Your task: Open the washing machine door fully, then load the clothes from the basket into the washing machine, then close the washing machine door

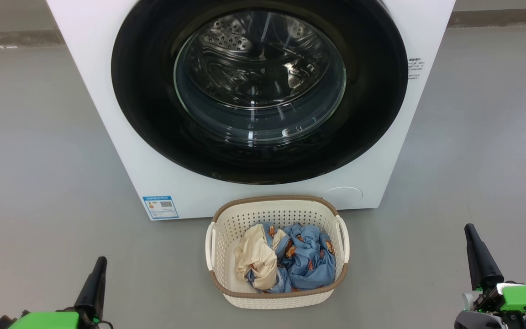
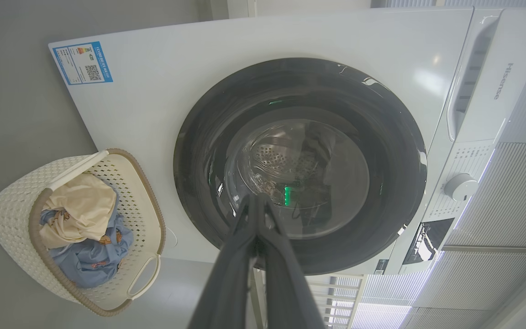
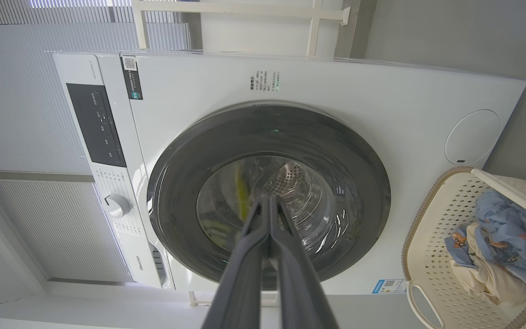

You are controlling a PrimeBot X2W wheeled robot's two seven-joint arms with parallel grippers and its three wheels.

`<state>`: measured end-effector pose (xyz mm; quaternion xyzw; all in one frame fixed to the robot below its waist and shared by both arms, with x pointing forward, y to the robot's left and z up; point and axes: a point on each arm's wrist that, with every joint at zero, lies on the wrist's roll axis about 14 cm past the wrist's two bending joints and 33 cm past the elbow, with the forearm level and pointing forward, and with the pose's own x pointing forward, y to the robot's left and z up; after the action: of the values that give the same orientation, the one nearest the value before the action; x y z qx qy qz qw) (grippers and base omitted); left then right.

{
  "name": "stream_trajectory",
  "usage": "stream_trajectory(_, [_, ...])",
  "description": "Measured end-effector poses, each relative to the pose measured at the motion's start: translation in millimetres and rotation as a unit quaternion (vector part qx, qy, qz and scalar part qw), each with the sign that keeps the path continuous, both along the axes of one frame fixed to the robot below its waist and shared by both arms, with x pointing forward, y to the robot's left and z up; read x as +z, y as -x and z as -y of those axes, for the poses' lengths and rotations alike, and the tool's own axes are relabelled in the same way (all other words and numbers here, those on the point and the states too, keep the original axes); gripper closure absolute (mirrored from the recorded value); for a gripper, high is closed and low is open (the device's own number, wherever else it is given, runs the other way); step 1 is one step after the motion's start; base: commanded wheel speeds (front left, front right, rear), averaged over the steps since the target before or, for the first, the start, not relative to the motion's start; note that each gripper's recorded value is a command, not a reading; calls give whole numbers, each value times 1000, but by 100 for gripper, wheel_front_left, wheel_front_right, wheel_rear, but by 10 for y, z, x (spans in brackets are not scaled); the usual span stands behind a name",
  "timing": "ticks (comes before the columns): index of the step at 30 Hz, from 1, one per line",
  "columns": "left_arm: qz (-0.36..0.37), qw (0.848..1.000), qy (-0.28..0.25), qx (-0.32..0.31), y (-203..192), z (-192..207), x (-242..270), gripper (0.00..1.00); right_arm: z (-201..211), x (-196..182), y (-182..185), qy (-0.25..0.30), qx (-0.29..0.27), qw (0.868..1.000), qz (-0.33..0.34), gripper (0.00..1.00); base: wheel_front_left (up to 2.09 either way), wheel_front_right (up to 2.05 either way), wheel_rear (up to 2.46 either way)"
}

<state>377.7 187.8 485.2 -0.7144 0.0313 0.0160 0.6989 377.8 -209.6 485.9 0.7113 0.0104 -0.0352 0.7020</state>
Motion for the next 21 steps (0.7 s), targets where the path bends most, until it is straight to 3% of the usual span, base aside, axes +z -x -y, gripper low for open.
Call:
stream_trajectory(9, [-2, 1000, 0, 0, 6, 3, -16, 100, -3, -19, 7, -1, 1, 1000, -3, 100, 0, 0, 0])
stream_trajectory(10, [-9, 1000, 3, 0, 27, 15, -63, 0, -4, -73, 30, -2, 0, 1000, -11, 0, 0, 0, 0])
stream_trajectory(16, [-61, 998, 18, -1, 213, 105, -399, 0, -33, -410, 203, -13, -3, 998, -62, 0, 0, 0, 0])
stream_trajectory(21, [-62, 998, 18, 3, 228, 102, -407, 0, -42, -420, 209, -14, -6, 998, -64, 0, 0, 0, 0])
